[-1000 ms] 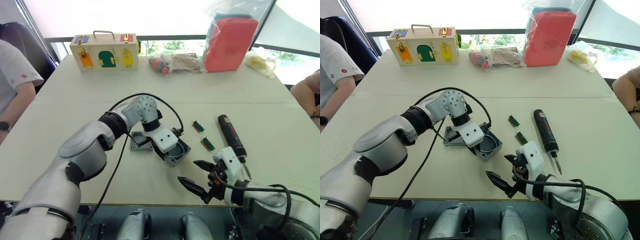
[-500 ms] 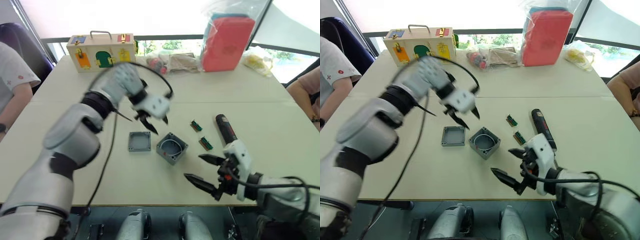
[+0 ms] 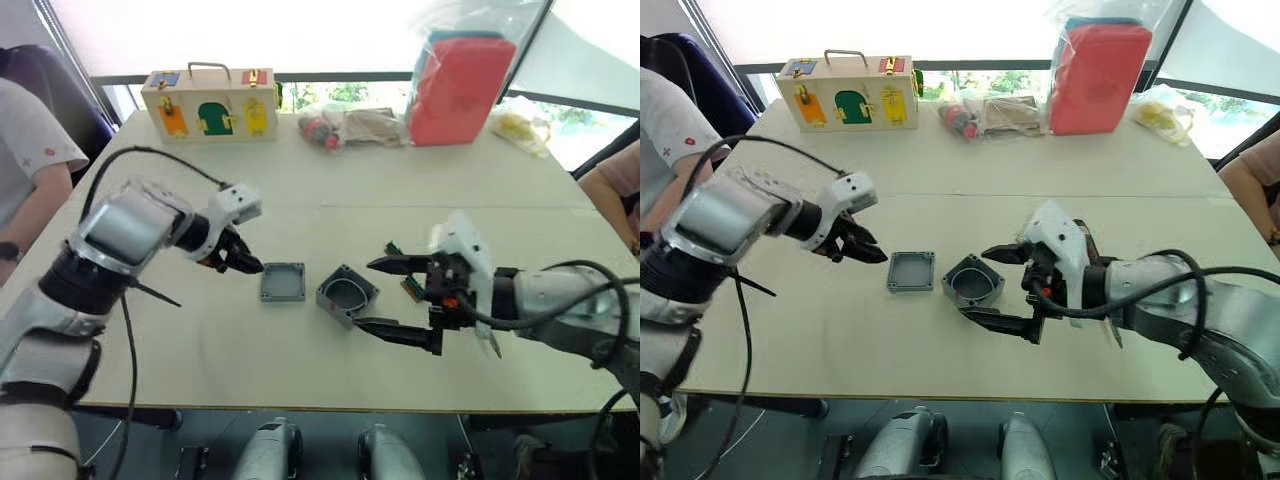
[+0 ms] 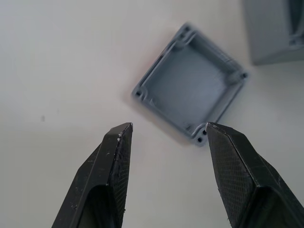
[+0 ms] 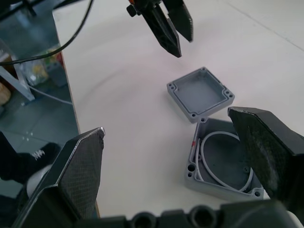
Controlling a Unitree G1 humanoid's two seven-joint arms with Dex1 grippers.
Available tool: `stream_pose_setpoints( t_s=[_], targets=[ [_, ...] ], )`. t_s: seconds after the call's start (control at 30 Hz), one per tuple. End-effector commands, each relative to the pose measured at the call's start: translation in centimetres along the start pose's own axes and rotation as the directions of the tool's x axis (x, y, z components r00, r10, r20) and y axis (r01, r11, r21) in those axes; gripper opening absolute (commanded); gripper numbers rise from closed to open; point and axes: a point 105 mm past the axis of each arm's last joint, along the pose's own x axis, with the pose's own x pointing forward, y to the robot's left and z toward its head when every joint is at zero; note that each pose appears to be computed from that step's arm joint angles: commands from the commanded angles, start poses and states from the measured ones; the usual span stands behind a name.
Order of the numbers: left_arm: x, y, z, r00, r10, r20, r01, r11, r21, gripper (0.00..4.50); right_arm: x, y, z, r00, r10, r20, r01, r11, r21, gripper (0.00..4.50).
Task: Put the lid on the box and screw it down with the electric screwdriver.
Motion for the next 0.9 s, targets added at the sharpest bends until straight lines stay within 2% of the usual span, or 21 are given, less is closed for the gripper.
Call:
stream_pose_setpoints(
  t_s=[0.03,0.17,0.33,0.57,0.67,0.77,0.83,0.9],
  targets=[
    [0.0,0.7,0.3,0.994,0.107,0.029,-0.104,0.991,-0.088,2.48,0.6,-0.3,0.6,1.0,0.003,0.01,-0.003,0.997,-0.079,4.5],
    [1.6,0.9,-0.1,0.99,0.133,0.039,-0.125,0.978,-0.166,2.48,1.0,-0.2,0.6,1.0,0.002,0.017,0.0,0.995,-0.098,4.5],
    [2.8,0.7,0.6,0.989,0.139,0.048,-0.124,0.964,-0.235,2.48,1.1,0.0,0.5,0.999,-0.012,0.033,0.014,0.997,-0.081,4.5],
    [4.4,-0.2,-0.3,0.992,0.124,-0.024,-0.126,0.97,-0.207,2.48,1.0,-0.3,0.2,0.997,-0.056,0.047,0.058,0.997,-0.058,4.5],
    [4.8,-0.2,-0.6,0.991,0.132,-0.031,-0.136,0.965,-0.223,1.8,0.9,-0.5,-0.1,0.995,-0.087,0.048,0.09,0.995,-0.046,4.5],
    [4.9,-0.3,-0.5,0.99,0.136,-0.023,-0.137,0.963,-0.231,0.64,0.8,-0.7,-0.3,0.993,-0.107,0.047,0.109,0.993,-0.038,4.5],
    [5.0,-0.4,-0.4,0.99,0.14,-0.017,-0.14,0.961,-0.239,0.06,0.7,-0.9,-0.6,0.991,-0.124,0.048,0.125,0.992,-0.022,4.5],
    [5.2,-0.4,-0.3,0.989,0.148,-0.012,-0.146,0.955,-0.257,0.06,0.5,-1.4,-0.9,0.988,-0.147,0.057,0.146,0.989,0.015,4.5]
  ],
)
